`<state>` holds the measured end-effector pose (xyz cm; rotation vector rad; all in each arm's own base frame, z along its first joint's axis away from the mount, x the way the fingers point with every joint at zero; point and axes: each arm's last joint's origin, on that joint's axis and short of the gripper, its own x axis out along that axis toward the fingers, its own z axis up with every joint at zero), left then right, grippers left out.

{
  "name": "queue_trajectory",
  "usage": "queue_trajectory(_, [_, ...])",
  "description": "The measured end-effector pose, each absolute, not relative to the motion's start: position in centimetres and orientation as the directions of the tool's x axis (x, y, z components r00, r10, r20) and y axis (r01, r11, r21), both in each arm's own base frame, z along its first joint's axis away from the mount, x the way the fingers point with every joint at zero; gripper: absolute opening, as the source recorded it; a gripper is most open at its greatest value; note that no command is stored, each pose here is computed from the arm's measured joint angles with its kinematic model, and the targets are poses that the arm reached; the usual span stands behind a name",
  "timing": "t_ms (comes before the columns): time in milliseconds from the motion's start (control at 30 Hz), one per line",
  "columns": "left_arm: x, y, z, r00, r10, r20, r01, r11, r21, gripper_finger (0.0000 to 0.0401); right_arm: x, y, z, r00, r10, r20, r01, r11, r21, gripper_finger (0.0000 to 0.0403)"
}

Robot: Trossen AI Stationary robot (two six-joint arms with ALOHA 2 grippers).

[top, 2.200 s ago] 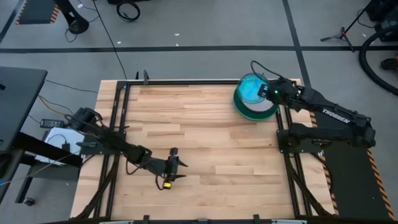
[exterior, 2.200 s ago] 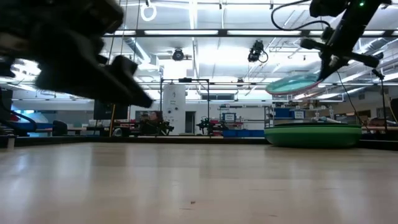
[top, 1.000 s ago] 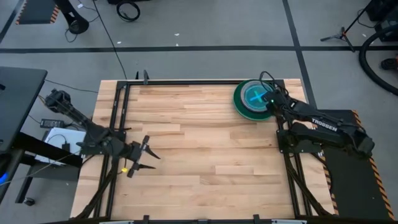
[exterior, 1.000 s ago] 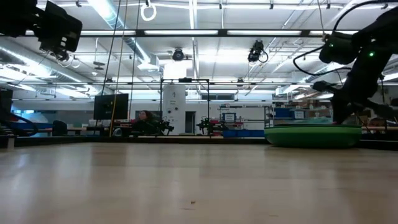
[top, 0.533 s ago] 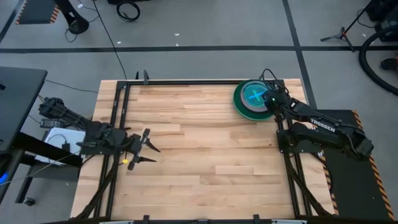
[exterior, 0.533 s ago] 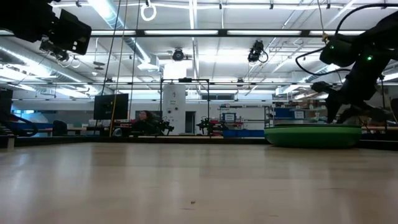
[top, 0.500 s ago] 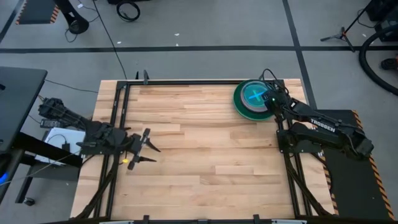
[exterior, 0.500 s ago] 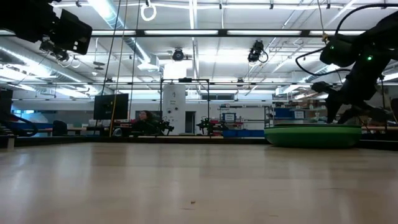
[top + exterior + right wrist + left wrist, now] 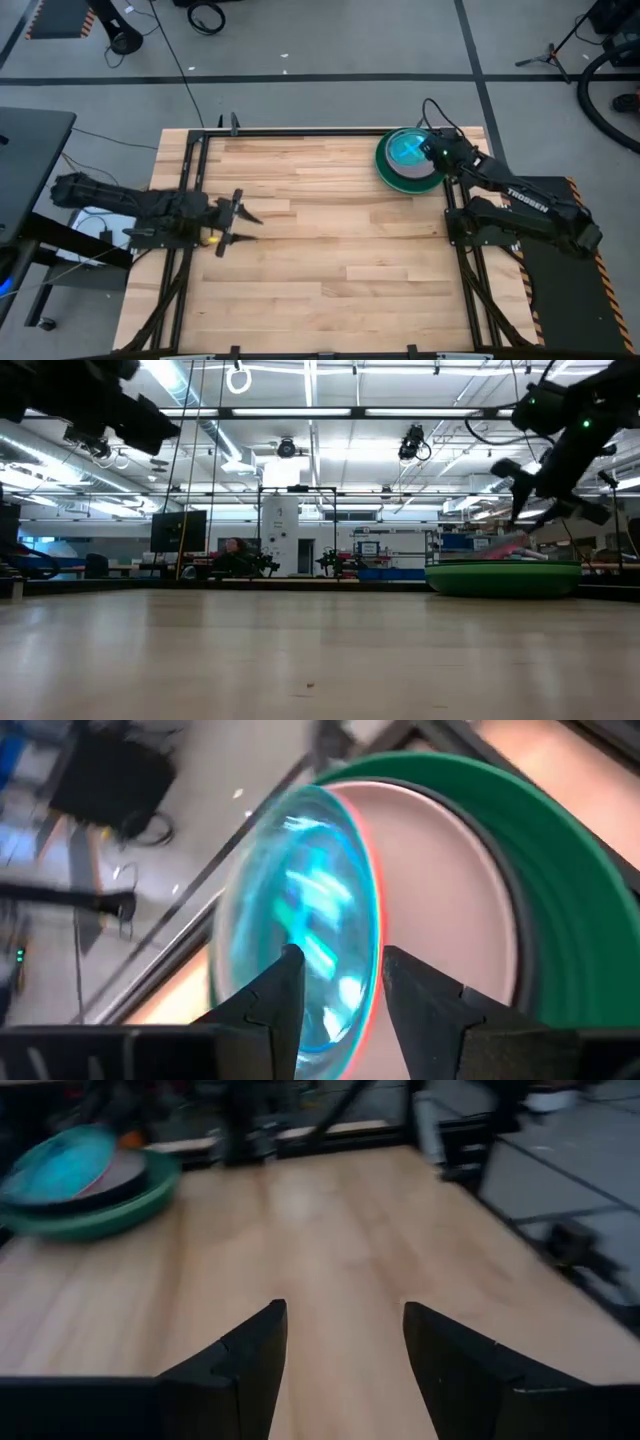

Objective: Stack plastic plates
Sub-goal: Stack the stacked plates on top of the white plate, then return to Home Position

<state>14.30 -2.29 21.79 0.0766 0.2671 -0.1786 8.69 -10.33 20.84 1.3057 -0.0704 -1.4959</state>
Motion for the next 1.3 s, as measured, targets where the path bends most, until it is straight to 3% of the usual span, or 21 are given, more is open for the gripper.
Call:
queue_trajectory(133, [14.7, -0.6, 21.5, 0.953, -0.072, -0.294, 0.078, 0.997, 0.009, 0.0208, 9.2, -9.9, 22.0, 0.211, -0.742, -0.636, 0.732, -0.311, 0.606, 0.0144])
queue_trajectory(400, [15.8, 1.9, 22.1, 0.98, -0.047, -0.193, 0.048, 0.999, -0.001, 0.0208, 7.5, -7.9, 20.1, 0.013, -0.588, -0.809, 0.836, -0.437, 0.331, 0.0144])
queue_trajectory(533, [15.9, 2.6, 22.8, 0.992, -0.021, -0.126, 0.023, 1.0, 0.008, 0.0208, 7.6, -7.5, 20.1, 0.011, -0.594, -0.804, 0.879, -0.378, 0.291, 0.0144])
queue_trajectory(600, [15.8, 2.8, 23.0, 0.995, -0.007, -0.102, 0.005, 1.0, -0.011, 0.0208, 8.4, -7.6, 20.7, 0.092, -0.655, -0.75, 0.903, -0.262, 0.34, 0.0144])
queue_trajectory(700, [15.8, 3.4, 23.3, 0.997, 0.025, -0.072, -0.029, 0.998, -0.056, 0.0208, 10.3, -7.9, 22.3, 0.311, -0.725, -0.615, 0.902, 0.02, 0.432, 0.0142])
queue_trajectory(800, [15.6, 4.2, 23.3, 0.994, 0.087, -0.068, -0.093, 0.991, -0.094, 0.0208, 12.5, -7.6, 24.1, 0.551, -0.701, -0.453, 0.809, 0.315, 0.497, 0.0139])
queue_trajectory(867, [15.3, 5.1, 23.3, 0.987, 0.147, -0.069, -0.154, 0.98, -0.122, 0.0208, 13.7, -6.9, 24.9, 0.652, -0.661, -0.371, 0.742, 0.455, 0.492, 0.0135])
queue_trajectory(1067, [14.6, 7.3, 23.1, 0.954, 0.288, -0.083, -0.298, 0.94, -0.165, 0.0208, 17.3, -3.1, 24.2, 0.78, -0.568, -0.264, 0.624, 0.675, 0.394, 0.0117])
queue_trajectory(1300, [13.6, 7.5, 23.8, 0.943, 0.33, -0.028, -0.331, 0.931, -0.152, 0.0208, 17.7, 1.2, 25.2, 0.921, -0.356, -0.158, 0.388, 0.877, 0.283, 0.0083])
